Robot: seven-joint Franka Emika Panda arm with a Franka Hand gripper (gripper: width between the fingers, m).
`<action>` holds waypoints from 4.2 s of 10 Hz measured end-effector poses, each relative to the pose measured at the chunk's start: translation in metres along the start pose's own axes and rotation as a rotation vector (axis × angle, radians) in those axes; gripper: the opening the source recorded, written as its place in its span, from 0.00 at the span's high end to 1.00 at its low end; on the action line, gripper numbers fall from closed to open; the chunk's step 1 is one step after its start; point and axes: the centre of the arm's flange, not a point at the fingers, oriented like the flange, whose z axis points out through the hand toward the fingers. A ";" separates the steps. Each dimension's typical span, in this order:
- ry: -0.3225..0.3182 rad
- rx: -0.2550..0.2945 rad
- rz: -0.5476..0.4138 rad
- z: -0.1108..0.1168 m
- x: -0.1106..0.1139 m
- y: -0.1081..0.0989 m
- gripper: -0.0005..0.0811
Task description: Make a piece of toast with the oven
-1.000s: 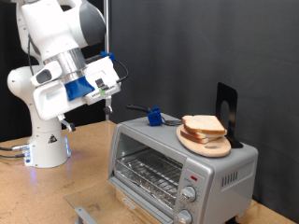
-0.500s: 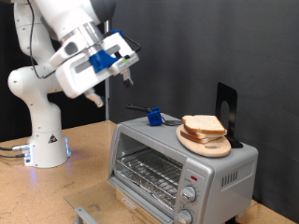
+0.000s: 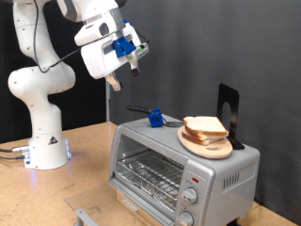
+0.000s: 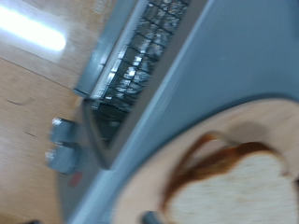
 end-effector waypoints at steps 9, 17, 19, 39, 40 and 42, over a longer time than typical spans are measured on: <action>-0.053 -0.126 -0.316 -0.009 -0.082 -0.104 0.01; -0.024 -0.081 -0.376 0.016 -0.123 -0.124 0.01; -0.043 -0.083 -0.404 0.018 -0.142 -0.130 0.01; -0.001 -0.171 -0.442 0.144 -0.154 -0.103 0.01; -0.003 -0.178 -0.445 0.147 -0.155 -0.100 0.01; 0.004 -0.189 -0.448 0.153 -0.158 -0.093 0.01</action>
